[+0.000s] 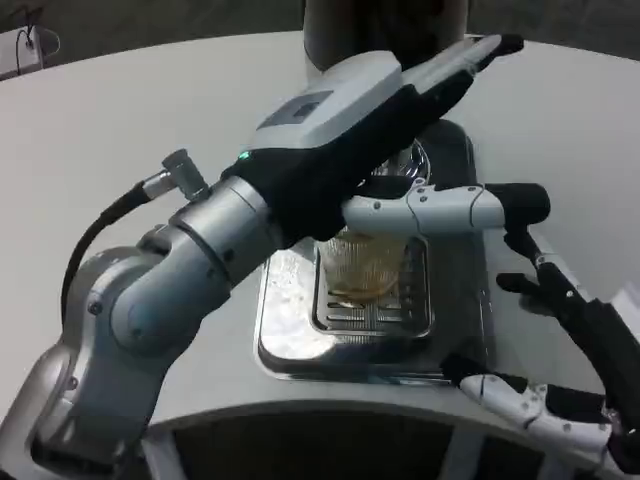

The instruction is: Grasp the cup under the faucet to collect the drink, then remove the cup.

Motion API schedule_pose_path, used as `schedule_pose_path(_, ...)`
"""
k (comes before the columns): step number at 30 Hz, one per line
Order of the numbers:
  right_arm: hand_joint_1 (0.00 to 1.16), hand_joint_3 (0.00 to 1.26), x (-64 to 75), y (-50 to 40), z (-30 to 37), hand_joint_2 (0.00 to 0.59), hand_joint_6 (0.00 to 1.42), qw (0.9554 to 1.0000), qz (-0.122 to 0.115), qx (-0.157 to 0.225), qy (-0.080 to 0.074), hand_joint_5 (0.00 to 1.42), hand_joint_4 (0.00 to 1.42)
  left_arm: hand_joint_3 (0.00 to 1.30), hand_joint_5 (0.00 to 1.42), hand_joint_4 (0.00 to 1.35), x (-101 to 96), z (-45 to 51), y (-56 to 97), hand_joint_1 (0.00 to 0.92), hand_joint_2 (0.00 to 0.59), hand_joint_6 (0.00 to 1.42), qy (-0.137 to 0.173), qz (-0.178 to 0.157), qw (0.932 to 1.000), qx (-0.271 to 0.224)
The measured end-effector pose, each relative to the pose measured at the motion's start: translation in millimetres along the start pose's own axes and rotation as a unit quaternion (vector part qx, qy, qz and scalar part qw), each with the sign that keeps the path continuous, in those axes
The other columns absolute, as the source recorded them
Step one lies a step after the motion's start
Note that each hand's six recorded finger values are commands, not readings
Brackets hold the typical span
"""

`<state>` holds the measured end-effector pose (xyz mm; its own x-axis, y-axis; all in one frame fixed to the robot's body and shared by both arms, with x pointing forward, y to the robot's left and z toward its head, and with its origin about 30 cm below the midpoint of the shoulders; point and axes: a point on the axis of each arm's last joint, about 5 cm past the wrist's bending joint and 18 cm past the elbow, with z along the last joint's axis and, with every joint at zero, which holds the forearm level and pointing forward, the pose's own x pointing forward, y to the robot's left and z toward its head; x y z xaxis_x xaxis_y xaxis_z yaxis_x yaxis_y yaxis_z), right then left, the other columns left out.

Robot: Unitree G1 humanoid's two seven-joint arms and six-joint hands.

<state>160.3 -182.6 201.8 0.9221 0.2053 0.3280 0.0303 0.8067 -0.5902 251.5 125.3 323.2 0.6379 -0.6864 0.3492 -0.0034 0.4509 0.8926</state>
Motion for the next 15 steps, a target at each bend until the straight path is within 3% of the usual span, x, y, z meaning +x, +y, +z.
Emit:
schedule_pose_path(6,0.72,0.01,11.1,7.8,1.2,0.251,0.13,0.9998,-0.012,0.009,-0.008,0.14,0.02,0.05,0.04,0.00,-0.8,1.5,1.2,0.000,0.008,0.16,0.000,-0.001,1.0000,0.001)
schedule_pose_path(15,0.72,0.00,25.5,15.3,0.2,0.251,0.11,0.9995,-0.028,0.014,0.000,0.12,0.02,0.05,0.04,0.00,-2.3,2.3,3.8,0.000,0.000,0.17,0.002,-0.005,1.0000,0.005)
